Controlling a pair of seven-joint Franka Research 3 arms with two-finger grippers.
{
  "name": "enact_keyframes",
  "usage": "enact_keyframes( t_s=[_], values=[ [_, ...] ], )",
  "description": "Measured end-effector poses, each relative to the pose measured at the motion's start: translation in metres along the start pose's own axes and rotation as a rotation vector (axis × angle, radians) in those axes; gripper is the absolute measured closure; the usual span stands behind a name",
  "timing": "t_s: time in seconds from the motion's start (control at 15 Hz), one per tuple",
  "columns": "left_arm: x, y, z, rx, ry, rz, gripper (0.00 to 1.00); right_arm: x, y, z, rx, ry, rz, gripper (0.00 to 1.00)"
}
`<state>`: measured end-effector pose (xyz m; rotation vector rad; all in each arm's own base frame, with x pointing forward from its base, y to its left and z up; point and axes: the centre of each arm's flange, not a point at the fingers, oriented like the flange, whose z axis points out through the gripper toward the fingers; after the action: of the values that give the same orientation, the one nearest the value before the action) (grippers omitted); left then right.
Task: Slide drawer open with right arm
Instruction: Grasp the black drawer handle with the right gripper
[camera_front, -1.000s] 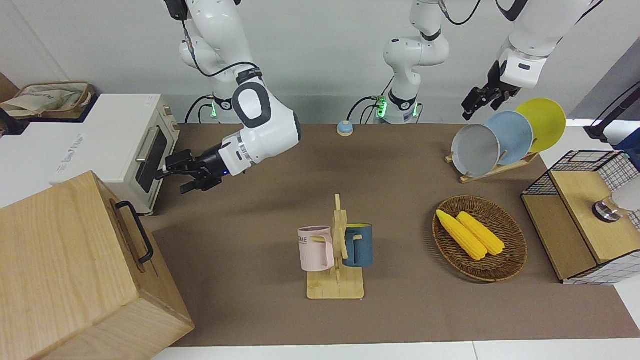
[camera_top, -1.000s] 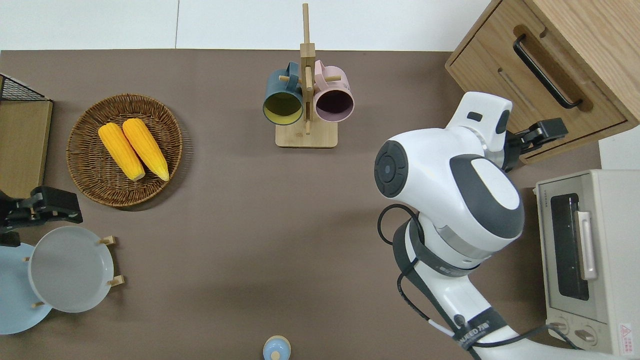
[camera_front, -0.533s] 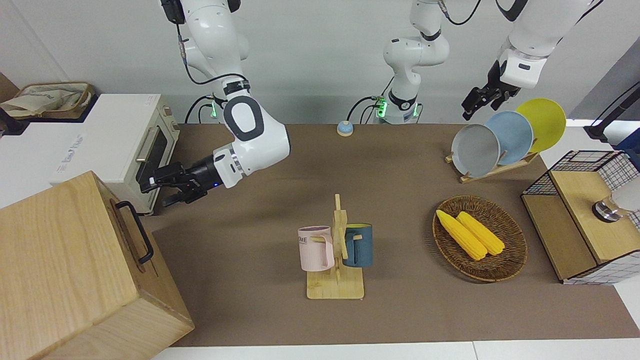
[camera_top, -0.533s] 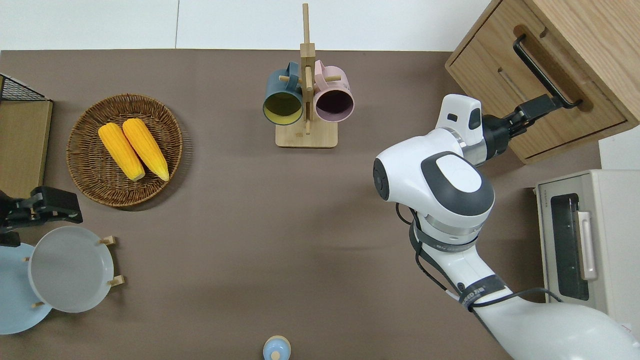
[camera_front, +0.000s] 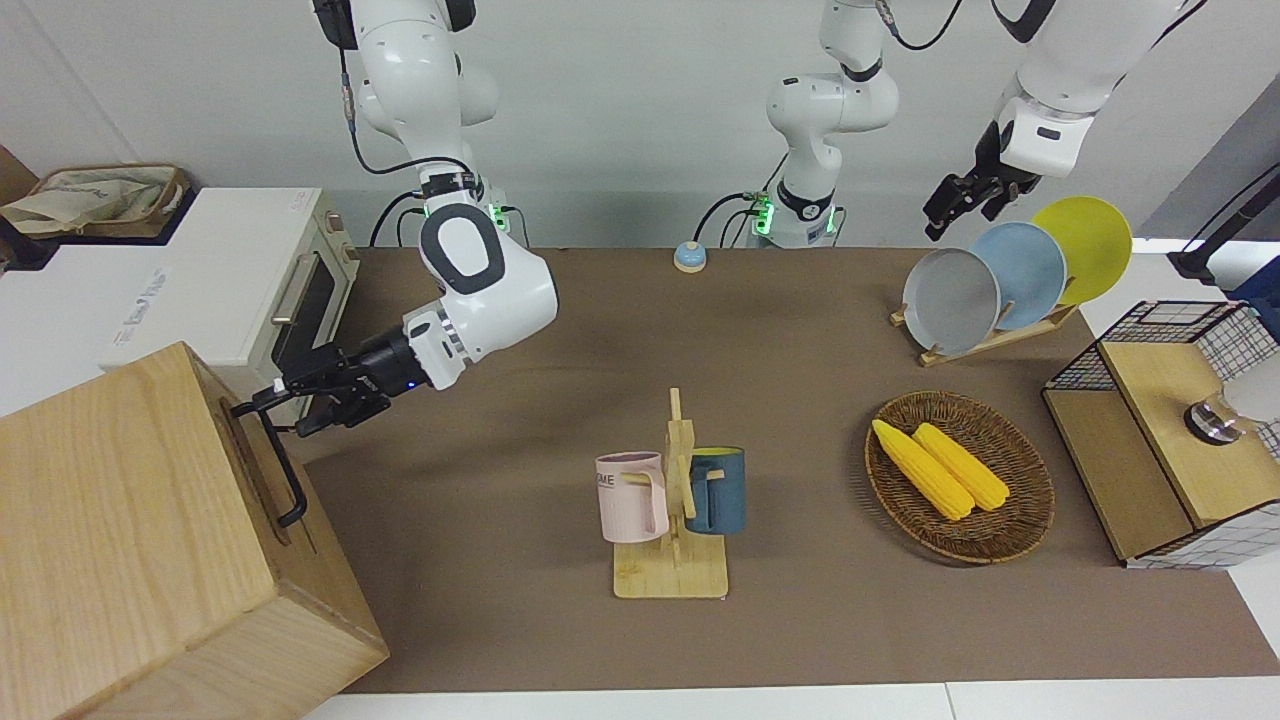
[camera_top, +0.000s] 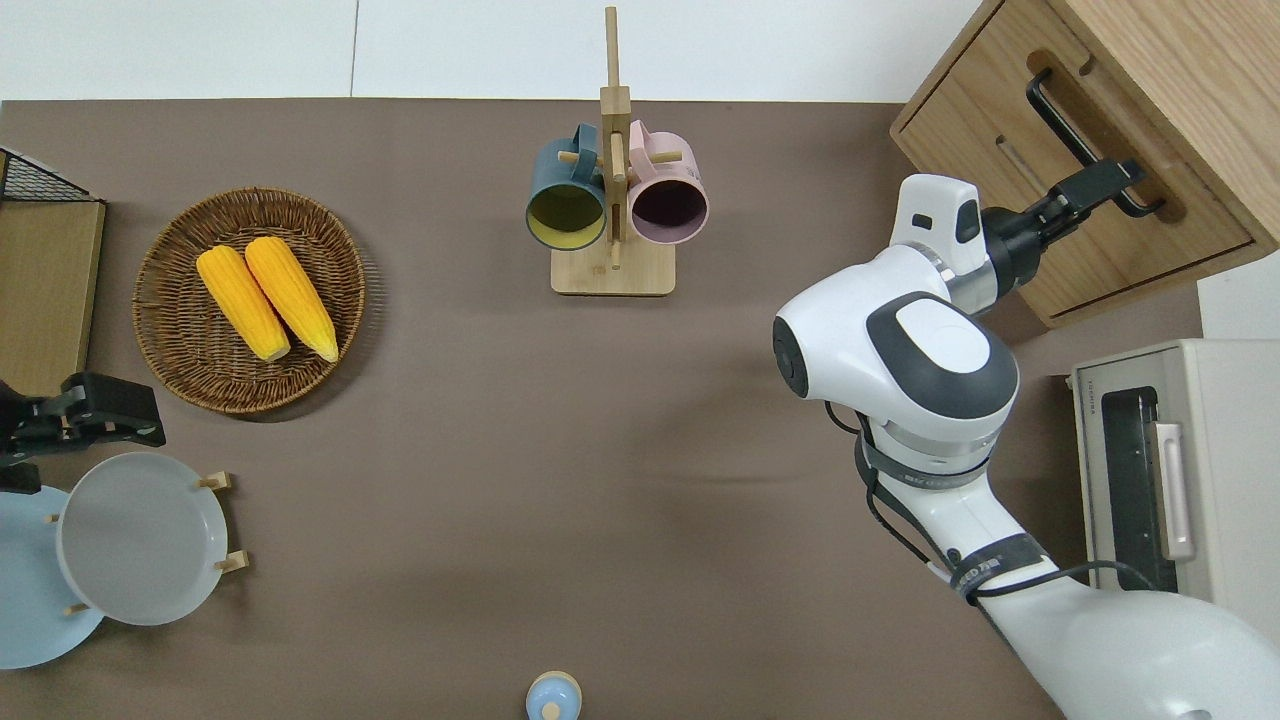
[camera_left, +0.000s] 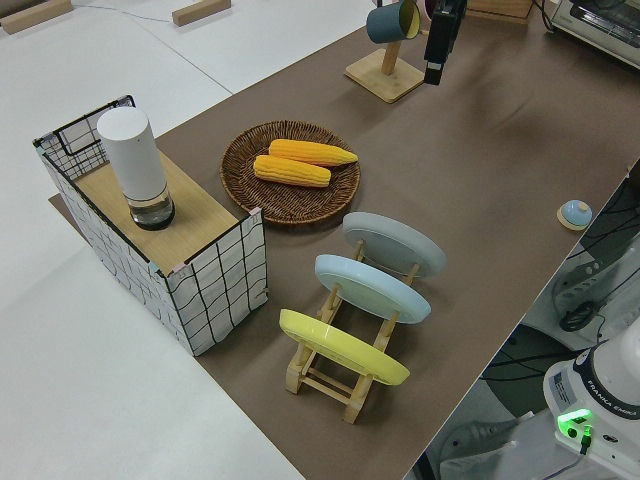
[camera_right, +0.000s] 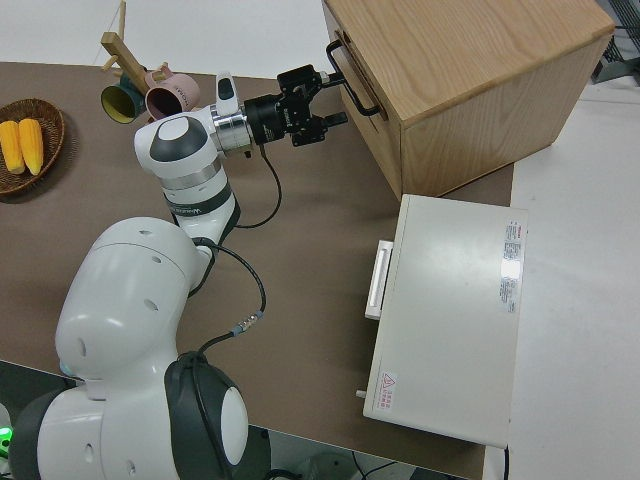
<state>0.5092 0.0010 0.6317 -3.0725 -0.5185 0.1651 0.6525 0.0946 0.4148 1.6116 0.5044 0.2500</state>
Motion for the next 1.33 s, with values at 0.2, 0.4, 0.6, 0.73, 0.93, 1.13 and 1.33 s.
enact_keyframes(
  t_s=[0.2,0.4,0.6,0.73,0.93,1.13,1.33],
  values=[
    [0.000,0.000,0.000,0.000,0.000,0.000,0.00,0.002,-0.001,0.001,-0.006,0.021,-0.004,0.12],
    [0.000,0.000,0.000,0.000,0.000,0.000,0.00,0.002,0.000,0.009,-0.022,0.038,-0.003,0.17],
    [0.000,0.000,0.000,0.000,0.000,0.000,0.00,0.002,-0.001,0.016,-0.022,0.045,0.003,0.20],
    [0.000,0.000,0.000,0.000,0.000,0.000,0.00,0.002,-0.003,0.018,-0.019,0.046,0.024,0.31],
    [0.000,0.000,0.000,0.000,0.000,0.000,0.00,0.003,-0.003,0.018,-0.019,0.046,0.056,0.60],
    [0.000,0.000,0.000,0.000,0.000,0.000,0.00,0.005,-0.007,0.019,-0.012,0.050,0.084,0.82],
    [0.000,0.000,0.000,0.000,0.000,0.000,0.00,0.005,-0.007,0.018,-0.012,0.050,0.102,0.82]
  ],
)
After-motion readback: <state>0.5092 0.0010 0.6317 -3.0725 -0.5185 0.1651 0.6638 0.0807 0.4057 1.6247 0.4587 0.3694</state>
